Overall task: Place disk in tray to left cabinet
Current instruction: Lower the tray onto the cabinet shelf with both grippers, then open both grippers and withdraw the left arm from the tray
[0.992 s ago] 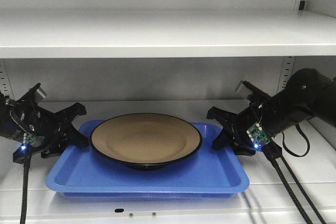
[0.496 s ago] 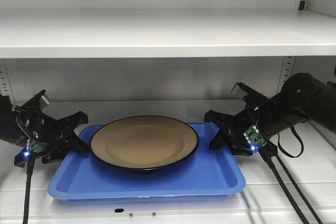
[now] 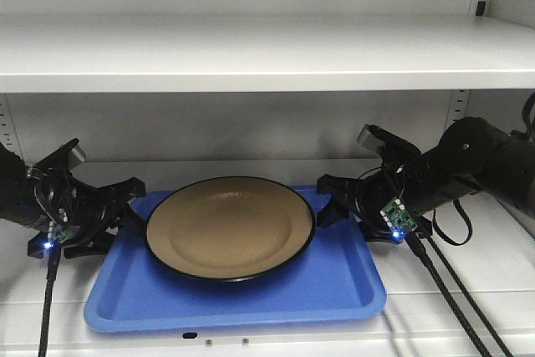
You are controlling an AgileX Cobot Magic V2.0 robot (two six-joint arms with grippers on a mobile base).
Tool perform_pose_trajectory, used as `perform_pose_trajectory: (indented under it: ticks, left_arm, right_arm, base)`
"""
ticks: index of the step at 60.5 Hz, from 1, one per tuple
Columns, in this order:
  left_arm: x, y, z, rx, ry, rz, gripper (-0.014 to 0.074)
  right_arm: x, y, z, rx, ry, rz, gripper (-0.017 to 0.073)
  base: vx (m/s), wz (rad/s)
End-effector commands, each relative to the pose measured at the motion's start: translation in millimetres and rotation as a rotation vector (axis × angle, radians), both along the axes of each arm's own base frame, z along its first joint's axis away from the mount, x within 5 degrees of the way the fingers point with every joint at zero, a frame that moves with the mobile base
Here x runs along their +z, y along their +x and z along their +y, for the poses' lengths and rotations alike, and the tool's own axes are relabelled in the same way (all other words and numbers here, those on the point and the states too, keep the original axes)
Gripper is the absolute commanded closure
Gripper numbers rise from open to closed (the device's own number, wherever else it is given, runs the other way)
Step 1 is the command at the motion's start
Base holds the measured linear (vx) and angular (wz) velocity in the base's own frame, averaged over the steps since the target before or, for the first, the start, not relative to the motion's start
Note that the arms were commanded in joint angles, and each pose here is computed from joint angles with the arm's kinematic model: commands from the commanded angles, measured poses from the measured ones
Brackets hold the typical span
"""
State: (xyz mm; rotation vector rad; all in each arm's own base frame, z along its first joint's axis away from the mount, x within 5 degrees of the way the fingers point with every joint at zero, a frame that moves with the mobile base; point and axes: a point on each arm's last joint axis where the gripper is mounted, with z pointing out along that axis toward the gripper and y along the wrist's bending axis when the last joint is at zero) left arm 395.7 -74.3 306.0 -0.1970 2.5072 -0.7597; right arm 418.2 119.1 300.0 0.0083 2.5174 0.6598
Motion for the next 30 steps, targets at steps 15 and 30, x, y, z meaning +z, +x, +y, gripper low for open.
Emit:
perform_pose_trajectory:
  ticks: [15,30]
  left_arm:
    - [38.1,-1.6,1.0,0.049,-0.003,-0.184,0.0182]
    - [36.3,-3.8,0.4,0.029,0.004,-0.158,0.0182]
  right_arm:
    - [48.6,-7.5,-15.2,-0.033,-0.144,-0.220,0.0125]
    - [46.5,-9.5,-14.7,-0.035,-0.138,-0.186,0.0125]
  base:
    - [0.00,0.00]
    - [0.00,0.00]
